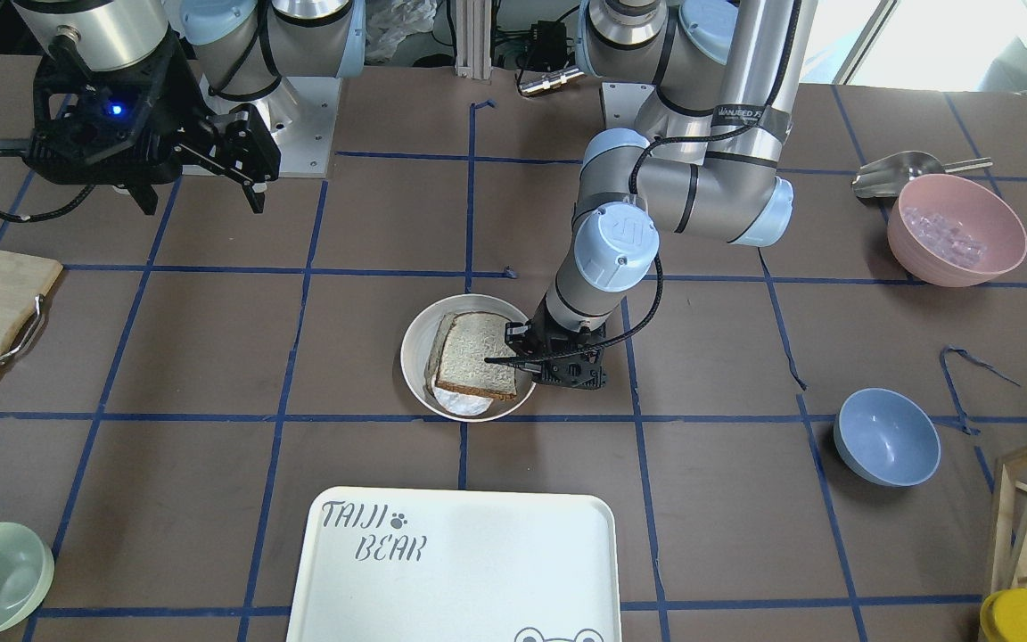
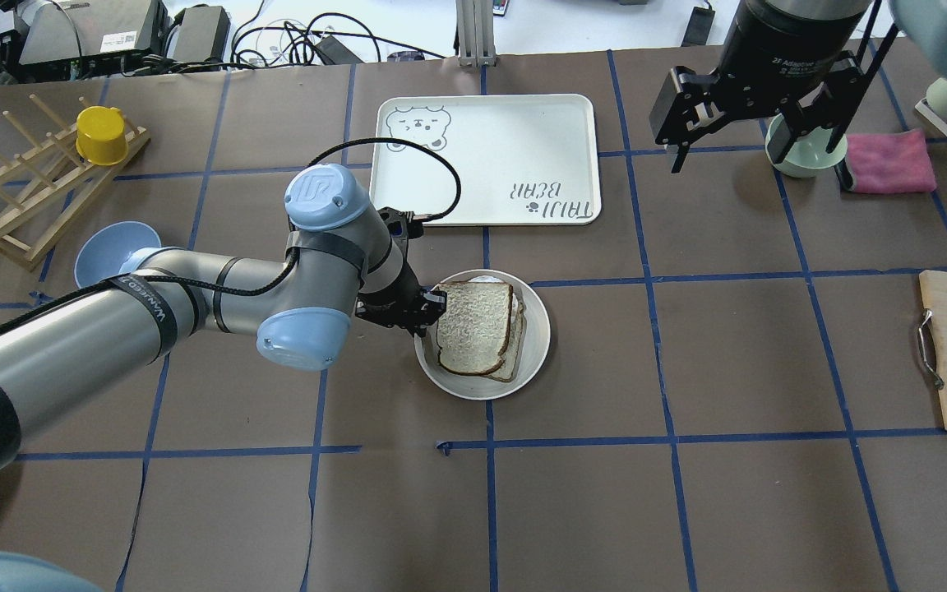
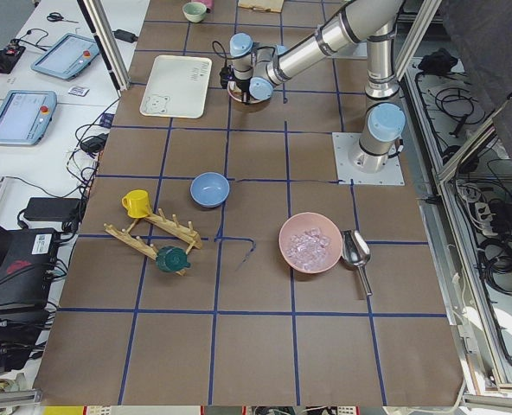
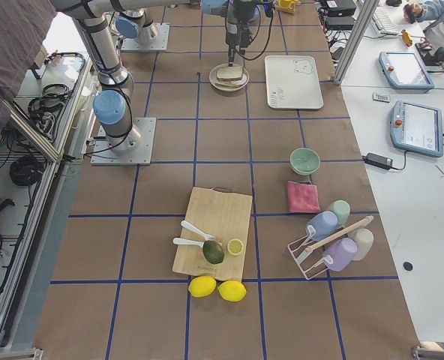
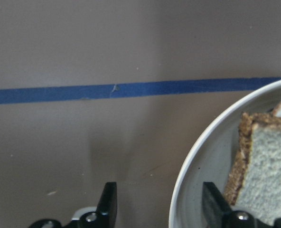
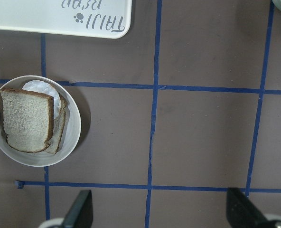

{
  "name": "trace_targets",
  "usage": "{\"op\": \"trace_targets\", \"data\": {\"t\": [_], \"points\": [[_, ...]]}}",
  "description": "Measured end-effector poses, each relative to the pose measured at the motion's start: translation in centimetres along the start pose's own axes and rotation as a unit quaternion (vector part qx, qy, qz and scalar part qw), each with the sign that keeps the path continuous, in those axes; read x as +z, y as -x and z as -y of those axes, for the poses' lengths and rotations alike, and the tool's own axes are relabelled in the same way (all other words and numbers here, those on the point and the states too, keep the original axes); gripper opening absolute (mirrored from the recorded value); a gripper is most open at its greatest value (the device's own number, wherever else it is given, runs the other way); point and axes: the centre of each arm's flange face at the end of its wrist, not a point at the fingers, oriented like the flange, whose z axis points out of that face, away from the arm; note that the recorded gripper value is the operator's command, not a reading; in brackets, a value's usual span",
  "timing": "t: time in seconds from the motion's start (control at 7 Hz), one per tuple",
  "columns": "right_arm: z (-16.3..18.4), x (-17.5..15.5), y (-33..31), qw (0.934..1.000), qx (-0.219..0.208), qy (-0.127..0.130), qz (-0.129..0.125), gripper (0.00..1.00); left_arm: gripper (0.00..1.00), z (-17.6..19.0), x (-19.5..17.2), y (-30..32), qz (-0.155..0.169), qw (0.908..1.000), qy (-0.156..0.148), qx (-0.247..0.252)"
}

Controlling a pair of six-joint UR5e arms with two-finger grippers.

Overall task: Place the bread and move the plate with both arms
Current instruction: 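Lower the left gripper to the plate rim and grasp it, then slide the plate with the left gripper onto the white tray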

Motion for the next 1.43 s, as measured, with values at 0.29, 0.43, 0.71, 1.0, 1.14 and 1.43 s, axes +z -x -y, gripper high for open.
{"op": "trace_targets", "data": {"t": [0.29, 0.43, 0.71, 1.0, 1.14, 1.43], "points": [[0.0, 0.0, -0.1, 1.0, 0.0, 0.0, -0.003, 1.0, 0.0, 0.8, -1.8, 0.7, -0.019, 0.9993, -0.009, -0.032], [0.0, 0.0, -0.1, 1.0, 0.0, 0.001, -0.004, 1.0, 0.0, 1.5, -3.0, 1.3, -0.033, 0.9981, -0.013, -0.051], [0.0, 0.1, -0.1, 1.0, 0.0, 0.001, -0.004, 1.0, 0.0, 2.8, -5.6, 1.7, -0.042, 0.9967, -0.012, -0.068], [0.0, 0.1, -0.2, 1.0, 0.001, 0.001, -0.004, 1.0, 0.0, 4.1, -8.1, 1.5, -0.051, 0.9959, -0.018, -0.073], [0.0, 0.1, -0.2, 1.0, 0.001, 0.001, -0.004, 1.0, 0.0, 6.2, -9.6, 2.0, -0.056, 0.995, -0.033, -0.076], [0.0, 0.1, -0.1, 1.0, 0.001, 0.001, -0.002, 1.0, 0.0, 11.6, -12.1, 2.7, -0.059, 0.9942, -0.059, -0.067]]}}
